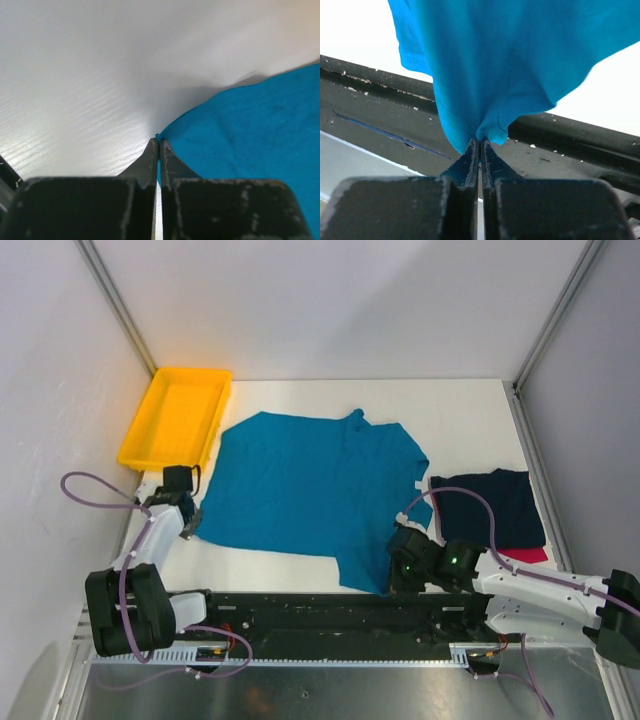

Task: Fold and stack the t-shirts
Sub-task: Grap the side of the flattened tshirt closest away from the robot with both arms

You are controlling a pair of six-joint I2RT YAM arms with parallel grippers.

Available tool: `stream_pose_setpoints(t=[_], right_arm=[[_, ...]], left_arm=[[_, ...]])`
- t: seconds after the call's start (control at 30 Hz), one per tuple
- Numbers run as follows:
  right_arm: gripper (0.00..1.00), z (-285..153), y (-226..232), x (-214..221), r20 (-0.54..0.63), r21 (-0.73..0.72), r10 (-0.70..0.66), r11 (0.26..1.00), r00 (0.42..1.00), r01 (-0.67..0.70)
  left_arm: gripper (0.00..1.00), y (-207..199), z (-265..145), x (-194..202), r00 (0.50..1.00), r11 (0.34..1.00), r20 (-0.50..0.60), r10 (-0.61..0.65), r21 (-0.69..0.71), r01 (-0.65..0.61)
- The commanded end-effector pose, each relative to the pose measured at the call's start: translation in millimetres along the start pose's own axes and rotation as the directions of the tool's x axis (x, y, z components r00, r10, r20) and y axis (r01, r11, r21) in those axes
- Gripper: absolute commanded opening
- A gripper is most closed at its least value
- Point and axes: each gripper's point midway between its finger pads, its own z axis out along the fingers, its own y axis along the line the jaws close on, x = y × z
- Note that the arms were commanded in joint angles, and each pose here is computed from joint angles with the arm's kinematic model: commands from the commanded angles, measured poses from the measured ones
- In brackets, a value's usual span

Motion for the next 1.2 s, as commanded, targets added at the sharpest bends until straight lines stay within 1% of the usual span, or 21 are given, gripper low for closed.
stream_pose_setpoints(t=[0.0, 0.1, 0.2, 0.33, 0.47, 0.53, 0.67, 0.77, 0.87, 0.93, 1.0, 1.17], right_arm=[[0.03, 0, 15, -11, 0.062, -0.030, 0.079, 0.997, 0.995, -0.078], [0.03, -4, 22, -21, 0.082, -0.034, 0.077, 0.997, 0.994, -0.075], [0.02, -3, 18, -25, 0.097, 0.002, 0.076, 0.997, 0.992, -0.077], [0.00, -3, 22, -26, 0.098, 0.005, 0.070, 0.997, 0.993, -0.071], [0.00, -17, 24, -38, 0.141, 0.073, 0.032, 0.996, 0.989, -0.043], [0.00, -28, 32, -43, 0.166, 0.083, 0.011, 0.996, 0.986, -0.025], [0.00, -33, 51, -31, 0.155, 0.071, -0.020, 0.997, 0.988, 0.009], [0.00, -26, 52, -16, 0.129, 0.104, -0.034, 0.994, 0.991, 0.021], [0.00, -28, 49, -15, 0.139, 0.120, -0.039, 0.992, 0.989, 0.022], [0.00, -33, 41, -24, 0.161, 0.146, -0.039, 0.989, 0.986, 0.016], [0.00, -39, 36, -42, 0.193, 0.165, -0.034, 0.986, 0.981, 0.002], [0.00, -47, 28, -102, 0.281, 0.236, -0.056, 0.972, 0.958, -0.012]], left_arm=[[0.00, 1, -7, -26, 0.996, 1.000, 0.085, 0.004, -0.012, -0.003], [0.00, 2, -9, -36, 0.994, 1.000, 0.105, 0.007, -0.010, -0.006], [0.00, 1, -13, -44, 0.992, 1.000, 0.123, 0.017, -0.004, -0.017], [0.00, -1, -16, -46, 0.992, 0.999, 0.123, 0.036, 0.014, -0.038], [0.00, -3, -20, -43, 0.992, 0.997, 0.112, 0.055, 0.044, -0.061], [0.00, -3, -22, -41, 0.992, 0.996, 0.108, 0.066, 0.057, -0.072], [0.00, 2, -25, -43, 0.988, 0.995, 0.130, 0.077, 0.057, -0.085], [0.00, 5, -28, -43, 0.988, 0.994, 0.132, 0.082, 0.055, -0.090], [0.00, 8, -30, -41, 0.987, 0.994, 0.133, 0.087, 0.060, -0.095], [0.00, 10, -28, -36, 0.988, 0.993, 0.122, 0.096, 0.057, -0.104], [0.00, 8, -27, -32, 0.987, 0.991, 0.109, 0.114, 0.056, -0.120], [0.00, -21, -28, -35, 0.985, 0.986, 0.096, 0.143, 0.069, -0.149]])
